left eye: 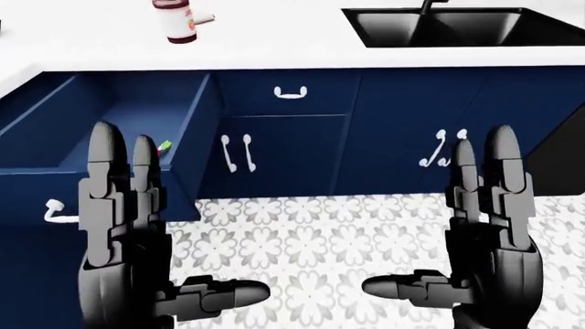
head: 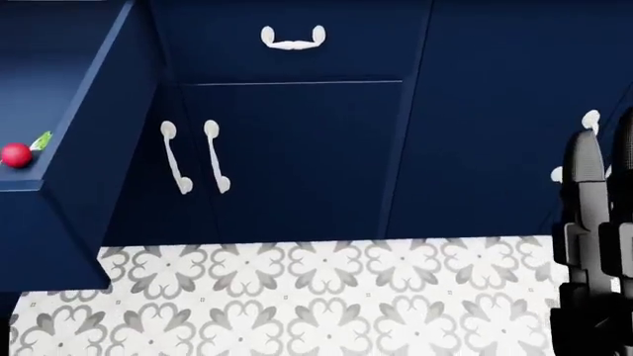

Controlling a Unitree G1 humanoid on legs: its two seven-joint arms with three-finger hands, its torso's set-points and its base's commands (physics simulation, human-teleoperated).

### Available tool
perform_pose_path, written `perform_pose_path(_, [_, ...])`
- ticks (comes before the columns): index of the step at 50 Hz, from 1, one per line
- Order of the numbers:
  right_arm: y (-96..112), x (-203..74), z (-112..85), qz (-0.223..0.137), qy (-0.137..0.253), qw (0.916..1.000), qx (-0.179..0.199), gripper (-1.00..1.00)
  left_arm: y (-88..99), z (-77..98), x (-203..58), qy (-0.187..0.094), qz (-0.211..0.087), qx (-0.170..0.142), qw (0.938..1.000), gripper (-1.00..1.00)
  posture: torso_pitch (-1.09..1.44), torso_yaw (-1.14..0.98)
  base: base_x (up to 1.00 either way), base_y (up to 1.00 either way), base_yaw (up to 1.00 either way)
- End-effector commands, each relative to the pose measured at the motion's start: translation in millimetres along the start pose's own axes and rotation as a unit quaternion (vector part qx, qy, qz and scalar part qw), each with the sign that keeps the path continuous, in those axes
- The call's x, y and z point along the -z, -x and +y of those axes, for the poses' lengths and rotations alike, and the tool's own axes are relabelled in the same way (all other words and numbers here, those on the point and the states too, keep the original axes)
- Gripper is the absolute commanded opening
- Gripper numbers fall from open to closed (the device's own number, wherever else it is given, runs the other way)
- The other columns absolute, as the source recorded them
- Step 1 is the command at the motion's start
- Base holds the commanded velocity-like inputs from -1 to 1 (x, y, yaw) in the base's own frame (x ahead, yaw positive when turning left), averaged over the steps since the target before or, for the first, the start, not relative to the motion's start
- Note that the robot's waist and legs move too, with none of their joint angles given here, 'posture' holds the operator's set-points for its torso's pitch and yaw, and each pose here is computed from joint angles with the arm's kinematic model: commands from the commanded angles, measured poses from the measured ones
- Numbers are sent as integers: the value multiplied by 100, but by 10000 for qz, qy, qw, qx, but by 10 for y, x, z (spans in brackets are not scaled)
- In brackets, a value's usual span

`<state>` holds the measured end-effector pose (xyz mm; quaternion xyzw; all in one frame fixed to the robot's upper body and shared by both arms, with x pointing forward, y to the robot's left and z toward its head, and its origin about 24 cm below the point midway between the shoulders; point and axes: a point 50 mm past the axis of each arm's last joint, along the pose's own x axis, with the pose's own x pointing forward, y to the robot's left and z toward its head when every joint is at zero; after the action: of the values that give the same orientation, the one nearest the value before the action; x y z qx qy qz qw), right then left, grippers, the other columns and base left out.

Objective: Close the left drawer.

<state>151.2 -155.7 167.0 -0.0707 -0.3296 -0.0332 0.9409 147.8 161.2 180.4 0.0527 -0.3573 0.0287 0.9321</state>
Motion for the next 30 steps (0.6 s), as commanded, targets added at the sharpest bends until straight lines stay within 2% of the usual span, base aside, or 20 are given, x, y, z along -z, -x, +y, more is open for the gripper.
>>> perform_pose_path(1, [-21, -119, -10, -375, -33, 9993, 30, 100, -21, 0, -117, -12, -346, -9, 9994, 100, 0, 0, 0, 0, 0])
perform_pose_path(21, [-18, -94, -10, -304, -17, 9995, 20, 100, -14, -8, -117, 5, -334, 12, 9994, 100, 0, 0, -16, 0, 21])
perform_pose_path(30, [-17, -91, -11, -286, -38, 9996, 14, 100, -17, -12, -118, 5, -338, 8, 9994, 100, 0, 0, -8, 0, 55])
